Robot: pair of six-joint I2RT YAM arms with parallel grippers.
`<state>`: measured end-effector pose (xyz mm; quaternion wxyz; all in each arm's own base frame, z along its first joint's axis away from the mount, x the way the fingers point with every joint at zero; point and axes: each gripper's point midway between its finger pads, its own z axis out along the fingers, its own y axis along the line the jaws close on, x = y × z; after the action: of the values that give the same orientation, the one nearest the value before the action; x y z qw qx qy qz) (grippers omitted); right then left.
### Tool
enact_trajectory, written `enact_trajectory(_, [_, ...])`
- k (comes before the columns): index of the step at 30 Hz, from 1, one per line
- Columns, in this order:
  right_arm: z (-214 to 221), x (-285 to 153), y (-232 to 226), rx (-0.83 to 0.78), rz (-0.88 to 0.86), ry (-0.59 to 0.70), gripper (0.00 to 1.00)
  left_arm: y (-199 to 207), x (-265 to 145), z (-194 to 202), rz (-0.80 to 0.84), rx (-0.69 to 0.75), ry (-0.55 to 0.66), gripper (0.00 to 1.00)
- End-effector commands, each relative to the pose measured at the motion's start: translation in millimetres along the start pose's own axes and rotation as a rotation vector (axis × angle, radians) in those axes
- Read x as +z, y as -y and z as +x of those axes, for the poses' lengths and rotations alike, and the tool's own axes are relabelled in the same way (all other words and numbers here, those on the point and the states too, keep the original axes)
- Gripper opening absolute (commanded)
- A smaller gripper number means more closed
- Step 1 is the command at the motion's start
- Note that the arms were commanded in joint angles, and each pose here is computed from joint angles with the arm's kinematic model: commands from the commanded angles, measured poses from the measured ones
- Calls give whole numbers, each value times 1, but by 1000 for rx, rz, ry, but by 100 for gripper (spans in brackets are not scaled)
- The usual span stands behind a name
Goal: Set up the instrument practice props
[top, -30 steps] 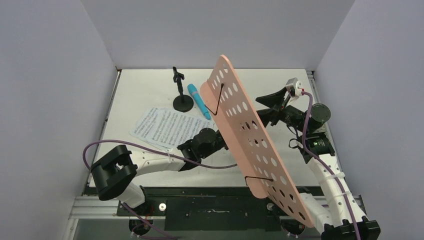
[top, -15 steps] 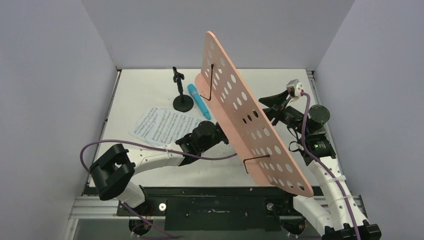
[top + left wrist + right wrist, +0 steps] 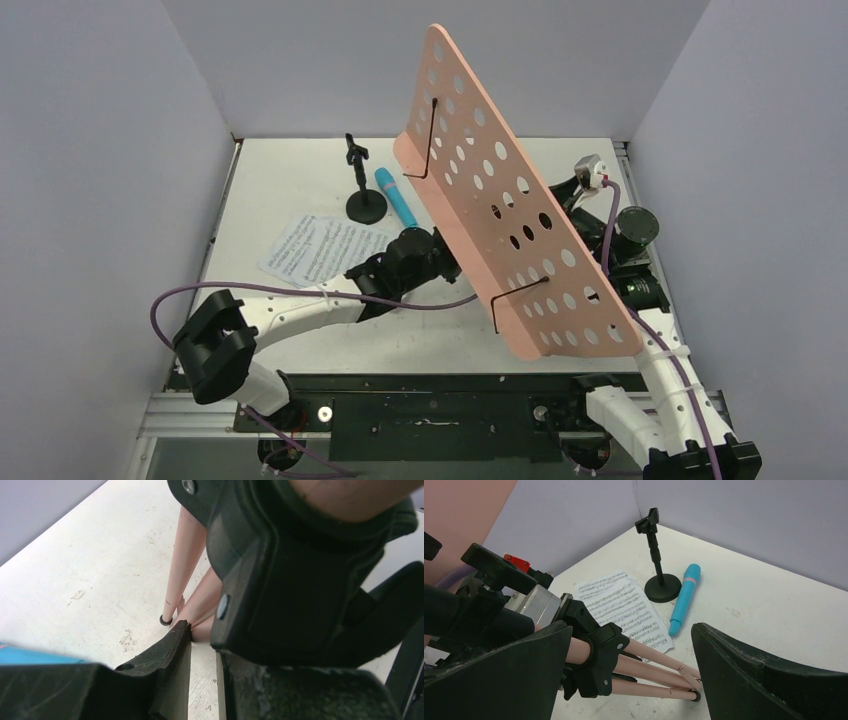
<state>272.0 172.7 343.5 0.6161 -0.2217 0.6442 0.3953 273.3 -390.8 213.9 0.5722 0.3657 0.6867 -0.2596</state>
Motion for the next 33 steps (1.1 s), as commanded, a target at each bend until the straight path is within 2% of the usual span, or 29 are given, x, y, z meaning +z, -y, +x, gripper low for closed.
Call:
enact_trajectory(1, [-26,3,-19,-56,-86,56,94,5,-20,-85,44,-160,180,0])
enact_trajectory(12, [-31,4,-30,-56,-144,62,95,6,-28,-94,66,-208,188,0])
enact_trajectory(26, [-38,-9,-55,-142,-230,38,96,13,-37,-99,124,-208,173,0])
enact_trajectory(33, [-45,-11,-69,-121,-297,66,96,17,-38,-103,154,-195,167,0])
